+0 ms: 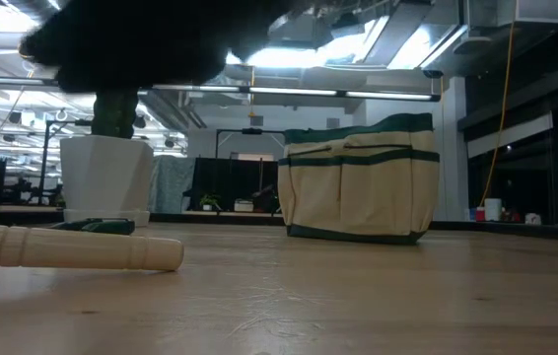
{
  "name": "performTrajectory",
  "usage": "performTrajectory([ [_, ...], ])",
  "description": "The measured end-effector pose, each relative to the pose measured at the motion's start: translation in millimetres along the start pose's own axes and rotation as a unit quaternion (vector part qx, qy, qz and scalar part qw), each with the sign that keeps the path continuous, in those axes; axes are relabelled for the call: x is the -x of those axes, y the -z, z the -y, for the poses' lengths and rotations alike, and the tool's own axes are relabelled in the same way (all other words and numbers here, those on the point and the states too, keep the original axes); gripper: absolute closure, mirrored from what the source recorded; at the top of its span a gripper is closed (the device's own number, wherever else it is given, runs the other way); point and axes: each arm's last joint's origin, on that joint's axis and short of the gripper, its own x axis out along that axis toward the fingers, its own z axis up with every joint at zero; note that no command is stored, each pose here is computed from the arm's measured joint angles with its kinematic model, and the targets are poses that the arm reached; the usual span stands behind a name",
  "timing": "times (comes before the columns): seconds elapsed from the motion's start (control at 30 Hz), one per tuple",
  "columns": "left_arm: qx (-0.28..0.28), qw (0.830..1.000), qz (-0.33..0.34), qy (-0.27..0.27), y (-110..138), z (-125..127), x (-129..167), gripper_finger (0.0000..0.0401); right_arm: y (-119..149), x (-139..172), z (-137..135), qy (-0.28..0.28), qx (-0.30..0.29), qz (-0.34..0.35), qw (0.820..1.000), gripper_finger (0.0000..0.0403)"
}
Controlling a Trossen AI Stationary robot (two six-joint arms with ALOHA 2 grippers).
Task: Pick & Place Garden tools in Gardening bag
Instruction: Put the brown hand rake into the gardening bag
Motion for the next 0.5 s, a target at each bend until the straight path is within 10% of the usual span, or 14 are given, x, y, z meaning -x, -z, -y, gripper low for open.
performTrajectory([
  [0.5,0.000,1.000,0.000,0.000,0,0,0,0.0395,37,-39,3,0.003,-0.032,-0.033,0.999,0.0155],
])
